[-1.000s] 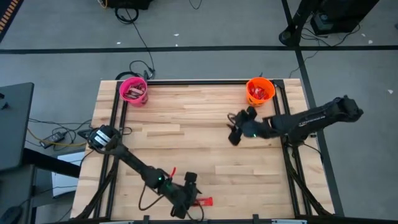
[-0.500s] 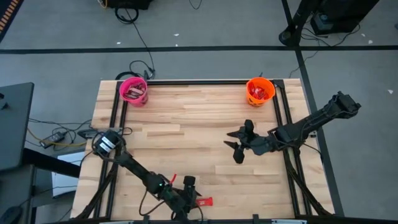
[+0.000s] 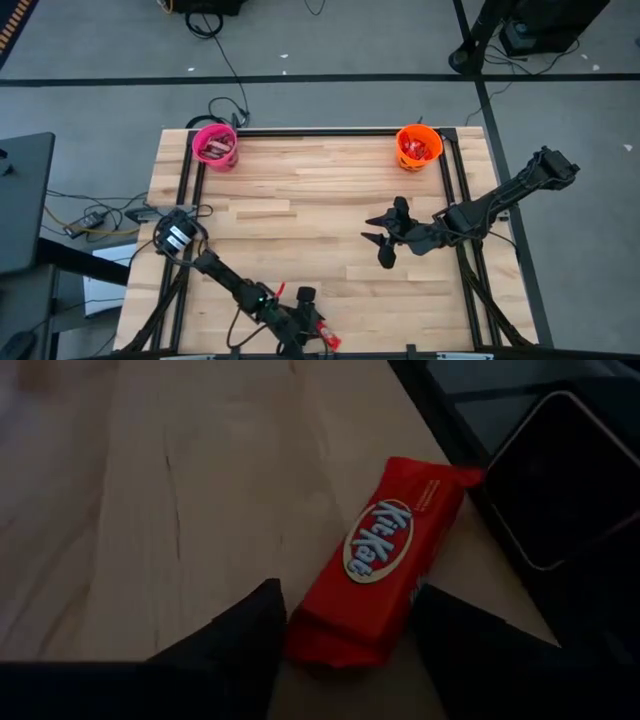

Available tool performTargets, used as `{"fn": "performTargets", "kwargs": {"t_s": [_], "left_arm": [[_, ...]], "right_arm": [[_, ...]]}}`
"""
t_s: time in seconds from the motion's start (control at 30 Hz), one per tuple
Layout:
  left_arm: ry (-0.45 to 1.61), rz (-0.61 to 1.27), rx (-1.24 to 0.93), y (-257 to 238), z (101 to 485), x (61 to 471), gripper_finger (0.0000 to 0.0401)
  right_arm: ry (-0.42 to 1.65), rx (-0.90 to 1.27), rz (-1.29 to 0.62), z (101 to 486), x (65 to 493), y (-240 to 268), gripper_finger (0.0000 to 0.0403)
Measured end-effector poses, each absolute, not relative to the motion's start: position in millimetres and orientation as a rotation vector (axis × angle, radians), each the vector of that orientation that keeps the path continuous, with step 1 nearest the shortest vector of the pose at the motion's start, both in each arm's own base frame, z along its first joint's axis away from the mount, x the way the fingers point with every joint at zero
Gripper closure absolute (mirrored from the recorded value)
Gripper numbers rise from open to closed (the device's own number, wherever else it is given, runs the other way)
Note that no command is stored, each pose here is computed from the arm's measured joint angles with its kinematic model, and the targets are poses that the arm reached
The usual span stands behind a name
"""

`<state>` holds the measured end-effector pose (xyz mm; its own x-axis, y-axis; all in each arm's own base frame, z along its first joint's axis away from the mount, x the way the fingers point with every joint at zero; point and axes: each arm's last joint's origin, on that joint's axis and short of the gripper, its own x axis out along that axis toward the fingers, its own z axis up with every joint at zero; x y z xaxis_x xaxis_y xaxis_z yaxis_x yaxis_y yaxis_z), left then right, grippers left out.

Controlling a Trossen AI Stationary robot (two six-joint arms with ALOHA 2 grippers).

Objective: Sort candy by brand, put in halloween buckets
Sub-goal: Put the red chocolate bar into the orange bucket

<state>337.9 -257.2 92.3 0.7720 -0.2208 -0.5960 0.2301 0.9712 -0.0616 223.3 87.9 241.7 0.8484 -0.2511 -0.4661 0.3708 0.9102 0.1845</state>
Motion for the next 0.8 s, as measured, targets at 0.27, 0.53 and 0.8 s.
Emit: {"fn": "performTargets", "kwargs": {"t_s": [0.27,0.53,0.8], "left_arm": [[0.617,-0.167,0.058,-250,93,342,0.0281],[0.597,-0.167,0.029,-241,93,351,0.0382],[0.532,-0.038,-0.004,-216,104,367,0.0353]], "right_arm": [[0.455,0.28,-0.305,242,221,94,0.0217],[0.458,0.303,-0.285,241,219,100,0.0237],[0.589,0.289,-0.144,197,230,128,0.024]]}}
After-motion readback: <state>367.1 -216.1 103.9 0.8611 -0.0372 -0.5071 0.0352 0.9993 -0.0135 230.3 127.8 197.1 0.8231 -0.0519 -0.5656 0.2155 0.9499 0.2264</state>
